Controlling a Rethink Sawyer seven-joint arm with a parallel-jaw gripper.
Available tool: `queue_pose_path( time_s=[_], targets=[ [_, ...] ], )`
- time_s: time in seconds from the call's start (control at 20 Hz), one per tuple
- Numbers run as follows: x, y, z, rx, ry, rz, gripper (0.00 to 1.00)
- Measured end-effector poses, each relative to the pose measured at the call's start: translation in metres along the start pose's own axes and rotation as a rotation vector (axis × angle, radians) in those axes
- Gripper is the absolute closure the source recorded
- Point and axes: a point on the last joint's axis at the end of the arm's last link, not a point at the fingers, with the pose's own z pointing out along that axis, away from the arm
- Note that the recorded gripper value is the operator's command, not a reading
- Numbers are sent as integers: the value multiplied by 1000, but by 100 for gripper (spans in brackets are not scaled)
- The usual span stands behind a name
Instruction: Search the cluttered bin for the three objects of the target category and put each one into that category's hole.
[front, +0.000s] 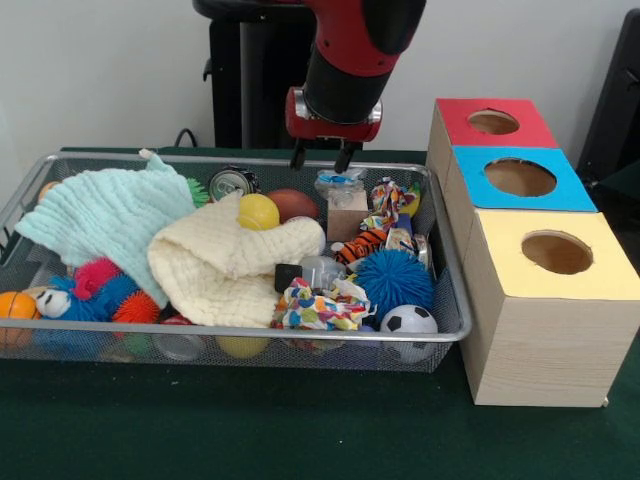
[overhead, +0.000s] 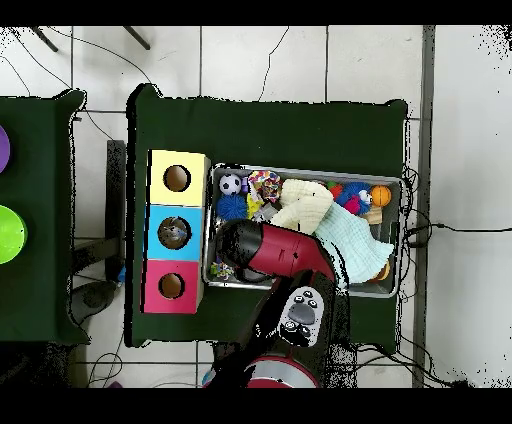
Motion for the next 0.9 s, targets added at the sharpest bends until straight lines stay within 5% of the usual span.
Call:
queue_pose_path(
  time_s=[0.45, 0.9],
  targets=[
    [-2, -11, 1, -20, 7, 20, 0],
    [-6, -46, 22, -118, 16, 85, 0]
  ],
)
